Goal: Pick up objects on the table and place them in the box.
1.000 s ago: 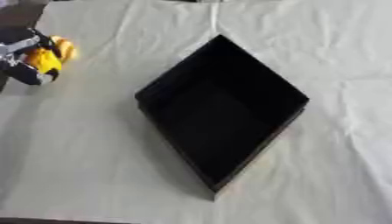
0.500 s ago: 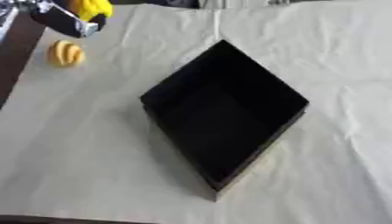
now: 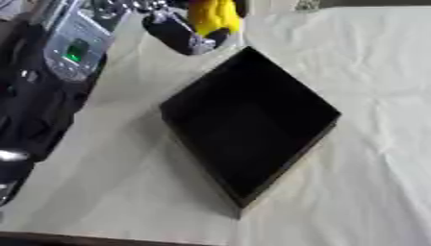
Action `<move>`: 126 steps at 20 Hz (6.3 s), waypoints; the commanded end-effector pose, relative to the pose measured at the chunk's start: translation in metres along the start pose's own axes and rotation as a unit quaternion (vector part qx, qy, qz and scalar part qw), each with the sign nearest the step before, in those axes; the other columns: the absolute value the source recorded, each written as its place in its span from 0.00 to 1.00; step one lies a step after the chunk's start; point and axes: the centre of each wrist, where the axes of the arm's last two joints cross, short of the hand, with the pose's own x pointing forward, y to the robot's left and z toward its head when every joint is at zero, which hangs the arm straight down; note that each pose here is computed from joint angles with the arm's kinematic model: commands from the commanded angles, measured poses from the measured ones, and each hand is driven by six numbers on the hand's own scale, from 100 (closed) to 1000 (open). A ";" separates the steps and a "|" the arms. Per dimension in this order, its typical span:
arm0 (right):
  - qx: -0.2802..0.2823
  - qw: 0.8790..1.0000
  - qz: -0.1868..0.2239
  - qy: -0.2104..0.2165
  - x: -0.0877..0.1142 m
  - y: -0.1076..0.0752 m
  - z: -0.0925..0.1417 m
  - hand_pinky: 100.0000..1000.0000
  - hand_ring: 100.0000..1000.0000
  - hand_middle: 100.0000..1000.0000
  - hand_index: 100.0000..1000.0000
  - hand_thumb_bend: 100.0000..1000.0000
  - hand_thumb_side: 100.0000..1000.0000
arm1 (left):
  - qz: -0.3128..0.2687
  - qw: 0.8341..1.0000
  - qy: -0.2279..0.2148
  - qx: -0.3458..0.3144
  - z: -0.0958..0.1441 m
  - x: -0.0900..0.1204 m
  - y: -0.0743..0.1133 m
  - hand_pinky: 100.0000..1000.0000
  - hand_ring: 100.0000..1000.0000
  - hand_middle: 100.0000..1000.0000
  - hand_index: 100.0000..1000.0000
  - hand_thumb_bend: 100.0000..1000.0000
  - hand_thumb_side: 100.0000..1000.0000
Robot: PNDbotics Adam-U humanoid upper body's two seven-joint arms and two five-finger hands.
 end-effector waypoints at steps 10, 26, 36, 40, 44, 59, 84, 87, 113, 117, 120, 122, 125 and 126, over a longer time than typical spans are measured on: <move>0.006 1.000 0.002 -0.015 0.006 -0.001 -0.010 0.89 0.85 0.68 0.78 0.00 0.13 | 0.022 0.999 -0.004 -0.045 -0.025 0.010 -0.040 0.70 0.60 0.57 0.77 0.09 0.00; 0.009 1.000 -0.004 -0.003 0.004 0.001 -0.005 0.90 0.85 0.67 0.78 0.00 0.14 | 0.026 0.999 0.002 -0.042 -0.019 0.002 -0.057 0.94 0.90 0.85 0.93 0.36 0.35; 0.012 1.000 0.001 0.000 0.005 -0.001 -0.004 0.90 0.85 0.67 0.78 0.00 0.14 | 0.018 0.993 0.106 0.048 0.042 -0.036 -0.018 0.91 0.88 0.83 0.91 0.32 0.21; 0.014 1.000 0.009 0.001 0.005 -0.003 -0.003 0.90 0.85 0.67 0.78 0.00 0.15 | 0.009 0.964 0.260 0.062 0.113 -0.090 -0.008 0.91 0.88 0.82 0.90 0.37 0.20; 0.017 1.000 0.011 0.003 0.005 -0.002 -0.002 0.90 0.85 0.67 0.78 0.00 0.15 | 0.036 0.917 0.395 0.035 0.166 -0.142 -0.027 0.91 0.89 0.83 0.91 0.43 0.15; 0.026 1.000 0.003 0.009 0.002 0.005 0.000 0.91 0.86 0.66 0.78 0.00 0.20 | 0.151 0.826 0.542 -0.004 0.226 -0.208 -0.094 0.92 0.90 0.85 0.92 0.48 0.00; 0.030 0.999 -0.012 0.021 0.000 0.011 0.003 0.91 0.86 0.66 0.77 0.00 0.22 | 0.033 0.831 0.555 -0.013 0.207 -0.203 -0.081 0.68 0.63 0.57 0.57 0.09 0.00; 0.029 0.999 -0.011 0.019 0.001 0.010 0.002 0.91 0.86 0.66 0.77 0.00 0.21 | -0.012 0.877 0.478 0.041 0.183 -0.178 -0.042 0.68 0.62 0.56 0.57 0.07 0.00; 0.011 1.000 -0.009 0.010 0.002 0.006 0.000 0.91 0.85 0.67 0.77 0.00 0.18 | 0.012 0.998 0.014 0.056 0.032 0.038 -0.019 0.68 0.58 0.56 0.58 0.00 0.00; 0.010 1.000 -0.010 0.012 0.002 0.006 0.000 0.91 0.85 0.67 0.77 0.00 0.18 | 0.026 0.999 0.009 0.039 0.022 0.039 -0.032 0.68 0.59 0.56 0.59 0.00 0.00; 0.009 1.000 -0.010 0.012 0.002 0.006 0.001 0.91 0.85 0.67 0.77 0.00 0.18 | 0.031 0.999 0.004 0.024 0.017 0.039 -0.040 0.69 0.60 0.57 0.61 0.00 0.00; 0.008 1.000 -0.010 0.013 0.002 0.006 0.001 0.91 0.85 0.67 0.77 0.00 0.18 | 0.036 0.999 0.000 0.015 0.014 0.038 -0.044 0.75 0.68 0.69 0.74 0.07 0.00; 0.008 1.000 -0.010 0.014 0.002 0.006 0.001 0.91 0.85 0.66 0.77 0.00 0.18 | 0.032 0.999 -0.007 0.003 0.014 0.037 -0.047 0.85 0.81 0.82 0.91 0.18 0.09; 0.008 1.000 -0.010 0.014 0.002 0.006 0.002 0.91 0.85 0.66 0.77 0.00 0.18 | 0.029 1.000 -0.008 0.003 0.015 0.036 -0.047 0.87 0.83 0.84 0.93 0.20 0.14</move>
